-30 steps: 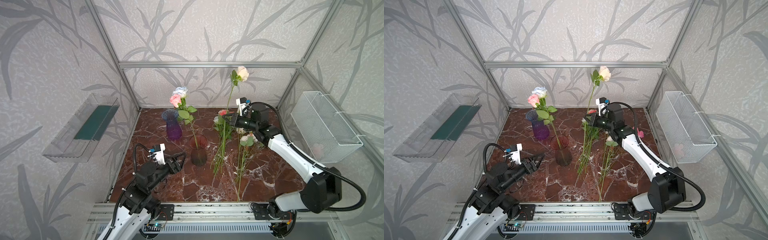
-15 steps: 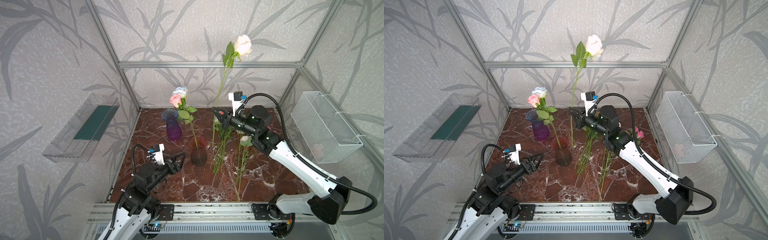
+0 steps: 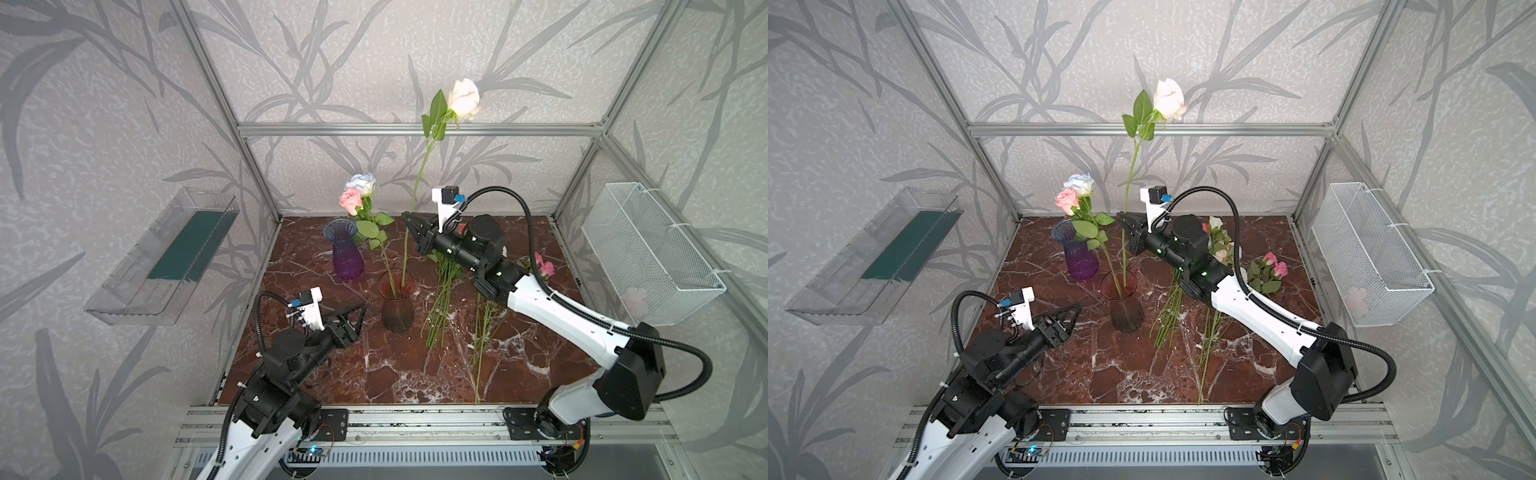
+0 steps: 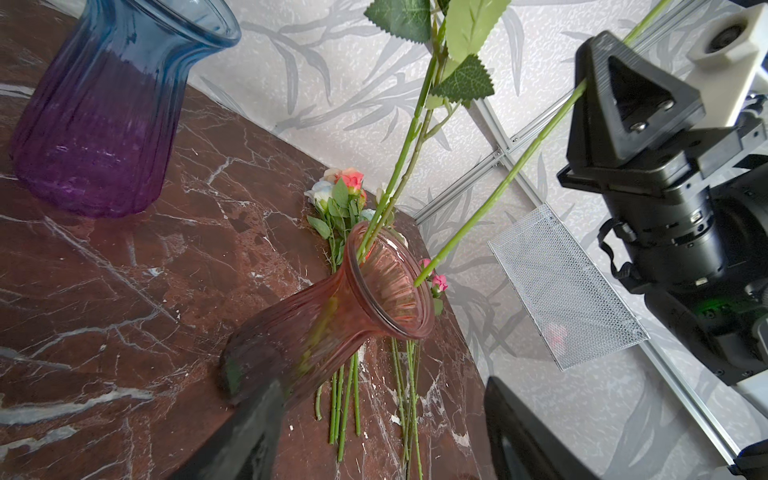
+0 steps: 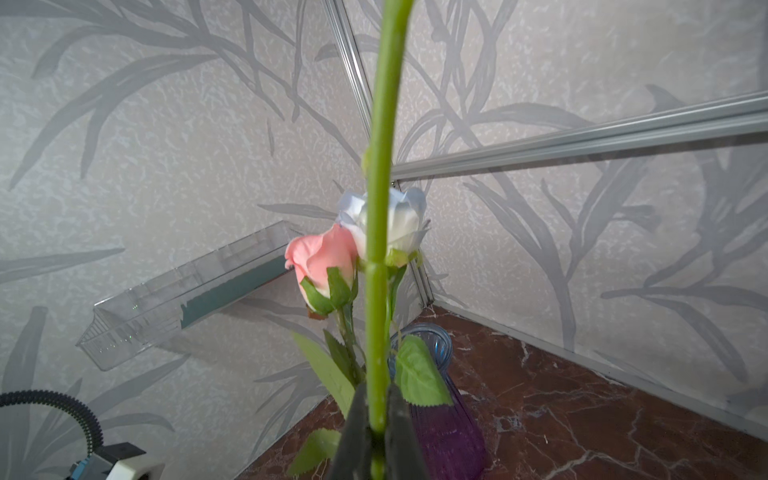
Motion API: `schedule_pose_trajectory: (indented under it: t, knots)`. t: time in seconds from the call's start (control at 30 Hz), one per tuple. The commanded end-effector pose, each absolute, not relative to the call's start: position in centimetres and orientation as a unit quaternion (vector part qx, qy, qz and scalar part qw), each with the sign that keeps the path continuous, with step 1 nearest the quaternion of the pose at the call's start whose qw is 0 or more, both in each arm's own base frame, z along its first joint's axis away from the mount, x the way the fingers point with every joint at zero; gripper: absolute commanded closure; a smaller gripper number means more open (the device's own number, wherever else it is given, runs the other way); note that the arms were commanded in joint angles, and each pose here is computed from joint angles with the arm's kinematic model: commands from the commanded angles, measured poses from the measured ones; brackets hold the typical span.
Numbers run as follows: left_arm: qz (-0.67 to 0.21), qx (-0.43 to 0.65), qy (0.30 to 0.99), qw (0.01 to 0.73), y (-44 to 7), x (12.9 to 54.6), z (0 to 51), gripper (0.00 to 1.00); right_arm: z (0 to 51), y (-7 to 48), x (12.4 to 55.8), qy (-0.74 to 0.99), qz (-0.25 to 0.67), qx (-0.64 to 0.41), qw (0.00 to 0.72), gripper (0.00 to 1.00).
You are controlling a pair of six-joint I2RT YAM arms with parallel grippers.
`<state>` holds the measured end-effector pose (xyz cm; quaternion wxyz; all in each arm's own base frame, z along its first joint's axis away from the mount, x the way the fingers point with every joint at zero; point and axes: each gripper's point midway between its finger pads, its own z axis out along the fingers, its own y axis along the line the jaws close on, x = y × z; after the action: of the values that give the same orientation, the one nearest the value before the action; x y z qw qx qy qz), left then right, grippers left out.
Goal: Arrange the flowers into the vase
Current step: 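Carry the cream rose to the pink vase and lower its stem in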
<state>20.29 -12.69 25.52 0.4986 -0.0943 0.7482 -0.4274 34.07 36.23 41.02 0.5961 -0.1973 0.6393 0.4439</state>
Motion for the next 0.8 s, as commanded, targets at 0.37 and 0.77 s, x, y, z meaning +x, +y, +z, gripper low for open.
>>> schedule_pose_trajectory:
  t: [0.37,0.77]
  knots:
    - [-0.427,-0.100,0.744,0.505,-12.6,20.6,25.8,0.23,33.9,37.6,31.6,0.683,0.394,-0.211,0.577,0.81]
    - [-0.430,-0.102,0.746,0.498,-12.9,21.0,25.2,0.23,32.5,36.1,31.2,0.721,0.364,-0.193,0.558,0.61]
